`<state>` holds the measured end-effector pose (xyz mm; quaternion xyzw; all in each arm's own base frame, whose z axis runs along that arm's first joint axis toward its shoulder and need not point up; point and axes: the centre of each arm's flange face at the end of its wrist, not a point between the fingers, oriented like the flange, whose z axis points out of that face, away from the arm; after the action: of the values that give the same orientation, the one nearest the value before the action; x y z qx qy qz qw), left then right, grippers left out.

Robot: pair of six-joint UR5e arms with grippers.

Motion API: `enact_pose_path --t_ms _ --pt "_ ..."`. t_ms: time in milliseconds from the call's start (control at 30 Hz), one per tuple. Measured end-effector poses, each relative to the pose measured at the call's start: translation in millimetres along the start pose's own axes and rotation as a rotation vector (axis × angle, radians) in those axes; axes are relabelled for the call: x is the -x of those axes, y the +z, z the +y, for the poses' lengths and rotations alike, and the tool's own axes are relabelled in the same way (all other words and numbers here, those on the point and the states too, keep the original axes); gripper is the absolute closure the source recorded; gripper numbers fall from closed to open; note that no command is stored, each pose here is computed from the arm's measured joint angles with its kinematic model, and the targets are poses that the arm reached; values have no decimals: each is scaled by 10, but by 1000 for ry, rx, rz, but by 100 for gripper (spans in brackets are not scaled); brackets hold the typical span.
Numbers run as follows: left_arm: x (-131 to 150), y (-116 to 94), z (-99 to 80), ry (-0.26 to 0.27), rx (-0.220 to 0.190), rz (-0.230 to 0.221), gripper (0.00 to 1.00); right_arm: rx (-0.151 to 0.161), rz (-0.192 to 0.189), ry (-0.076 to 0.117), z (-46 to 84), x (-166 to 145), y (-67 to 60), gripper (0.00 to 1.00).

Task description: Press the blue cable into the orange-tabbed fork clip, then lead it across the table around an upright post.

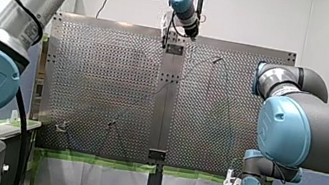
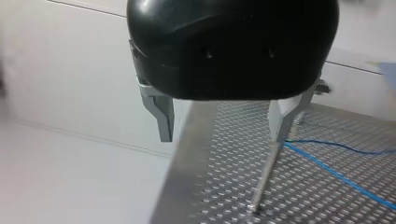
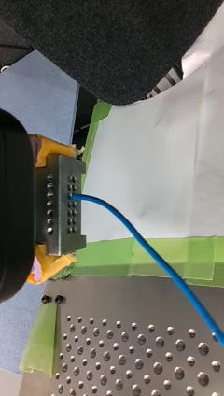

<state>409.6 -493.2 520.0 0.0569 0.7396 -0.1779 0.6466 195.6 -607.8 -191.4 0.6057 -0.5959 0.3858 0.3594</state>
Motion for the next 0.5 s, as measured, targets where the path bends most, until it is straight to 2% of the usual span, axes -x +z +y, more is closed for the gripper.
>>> enact_pose_path --t_ms 200,500 --pt "136 -165 45 -76 -15 -52 0 -3 -1 -1 -15 4 -5 100" --pt "320 -427 118 -99 -35 -131 0 -6 -1 -2 -31 6 -8 100"
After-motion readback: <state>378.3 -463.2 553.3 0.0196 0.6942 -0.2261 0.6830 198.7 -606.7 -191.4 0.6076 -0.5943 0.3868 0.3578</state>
